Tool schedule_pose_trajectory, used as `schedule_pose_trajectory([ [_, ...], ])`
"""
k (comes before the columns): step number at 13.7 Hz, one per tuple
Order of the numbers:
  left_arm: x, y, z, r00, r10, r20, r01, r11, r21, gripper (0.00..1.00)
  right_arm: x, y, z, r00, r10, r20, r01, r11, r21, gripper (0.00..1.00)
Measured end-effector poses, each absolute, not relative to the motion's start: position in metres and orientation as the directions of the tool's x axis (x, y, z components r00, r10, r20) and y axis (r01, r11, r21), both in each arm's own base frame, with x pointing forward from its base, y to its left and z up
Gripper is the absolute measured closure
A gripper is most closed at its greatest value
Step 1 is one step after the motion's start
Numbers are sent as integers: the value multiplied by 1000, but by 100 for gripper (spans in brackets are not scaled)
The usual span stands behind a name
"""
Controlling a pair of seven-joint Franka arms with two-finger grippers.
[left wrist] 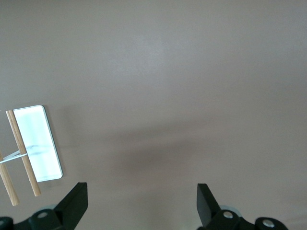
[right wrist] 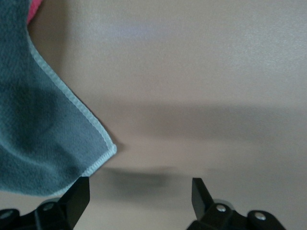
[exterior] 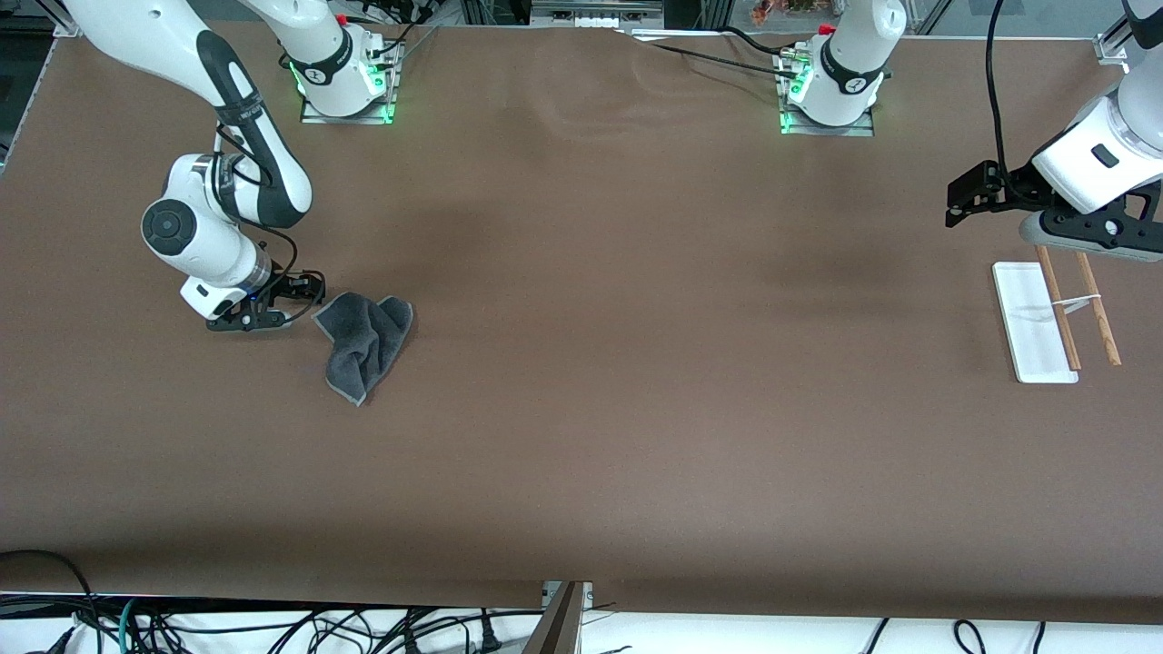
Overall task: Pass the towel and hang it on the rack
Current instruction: 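Lower the right gripper onto the towel edge and close it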
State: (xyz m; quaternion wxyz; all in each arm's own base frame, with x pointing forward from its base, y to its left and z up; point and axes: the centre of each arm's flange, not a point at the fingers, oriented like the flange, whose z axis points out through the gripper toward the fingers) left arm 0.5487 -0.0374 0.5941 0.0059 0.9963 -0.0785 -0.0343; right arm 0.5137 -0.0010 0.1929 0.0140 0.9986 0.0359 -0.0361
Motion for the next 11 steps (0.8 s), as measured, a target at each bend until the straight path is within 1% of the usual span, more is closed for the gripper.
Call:
schedule_pose_trajectory([
  [4, 549, -38, 594, 985, -157, -68, -156, -988, 17, 0, 521, 9, 188, 996, 59, -68, 60, -998, 6, 10],
  [7, 549, -38, 594, 985, -157, -68, -156, -988, 17, 0, 526, 23, 177, 996, 54, -65, 54, -998, -14, 12],
  [8, 549, -38, 594, 985, -157, -69, -156, -988, 17, 0, 526, 24, 174, 996, 56, -66, 56, -998, -14, 17],
  [9, 549, -38, 594, 985, -157, -69, -156, -988, 17, 0, 526, 25, 172, 996, 57, -68, 56, -998, -13, 17],
  [11, 549, -38, 594, 985, -157, -69, -156, -988, 17, 0, 527, 24, 172, 996, 56, -66, 55, -998, -13, 32],
])
